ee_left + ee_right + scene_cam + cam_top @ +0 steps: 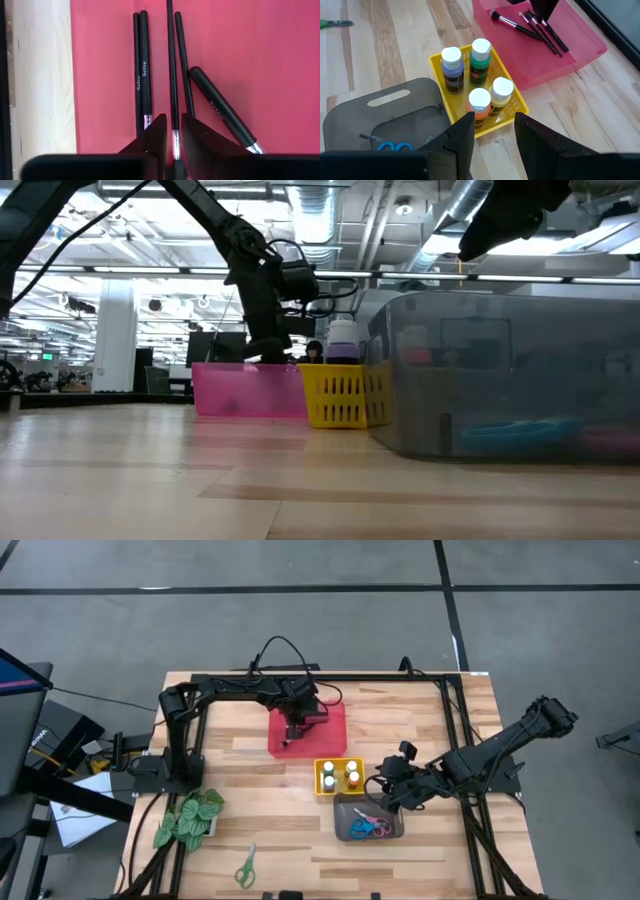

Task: Pick & Place Paint Supplies
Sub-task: Put the brow brush into the red bin, then put the green scissors into the black bin

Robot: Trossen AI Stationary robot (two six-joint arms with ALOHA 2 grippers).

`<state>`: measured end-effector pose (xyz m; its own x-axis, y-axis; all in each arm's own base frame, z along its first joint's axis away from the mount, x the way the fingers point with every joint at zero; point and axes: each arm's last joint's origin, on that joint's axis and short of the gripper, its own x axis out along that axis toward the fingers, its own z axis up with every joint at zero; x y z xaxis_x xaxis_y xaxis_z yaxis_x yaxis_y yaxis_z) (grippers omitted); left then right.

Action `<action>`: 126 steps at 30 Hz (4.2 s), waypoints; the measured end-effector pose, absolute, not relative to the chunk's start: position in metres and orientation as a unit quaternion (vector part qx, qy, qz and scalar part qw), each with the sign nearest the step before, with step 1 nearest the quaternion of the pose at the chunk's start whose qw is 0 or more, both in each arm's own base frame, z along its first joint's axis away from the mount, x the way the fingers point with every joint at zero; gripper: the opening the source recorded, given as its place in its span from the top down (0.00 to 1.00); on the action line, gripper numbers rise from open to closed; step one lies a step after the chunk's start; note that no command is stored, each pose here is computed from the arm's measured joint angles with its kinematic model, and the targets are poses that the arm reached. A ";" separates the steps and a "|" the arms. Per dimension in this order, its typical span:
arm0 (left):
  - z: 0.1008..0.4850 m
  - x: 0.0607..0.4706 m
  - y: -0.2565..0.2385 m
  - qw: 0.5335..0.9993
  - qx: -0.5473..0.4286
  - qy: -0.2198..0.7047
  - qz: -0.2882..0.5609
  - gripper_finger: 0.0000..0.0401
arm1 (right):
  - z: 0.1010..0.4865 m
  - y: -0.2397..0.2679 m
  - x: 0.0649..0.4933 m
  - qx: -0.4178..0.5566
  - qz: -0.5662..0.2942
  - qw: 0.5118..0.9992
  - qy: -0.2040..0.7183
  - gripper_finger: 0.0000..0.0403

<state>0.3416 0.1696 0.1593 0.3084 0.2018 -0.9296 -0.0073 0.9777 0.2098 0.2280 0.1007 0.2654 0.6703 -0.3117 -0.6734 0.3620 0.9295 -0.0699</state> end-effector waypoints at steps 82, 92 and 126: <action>0.313 0.211 -0.169 0.822 -0.005 0.532 -0.203 0.75 | 0.264 0.103 0.225 0.024 -0.180 0.910 0.374 0.67; 0.299 0.213 -0.189 0.815 -0.004 0.546 -0.194 0.75 | 0.264 0.103 0.225 0.027 -0.181 0.910 0.373 0.67; 0.237 0.201 -0.267 0.802 0.033 0.570 -0.173 0.75 | 0.254 0.168 0.225 0.136 -0.152 0.941 0.269 0.67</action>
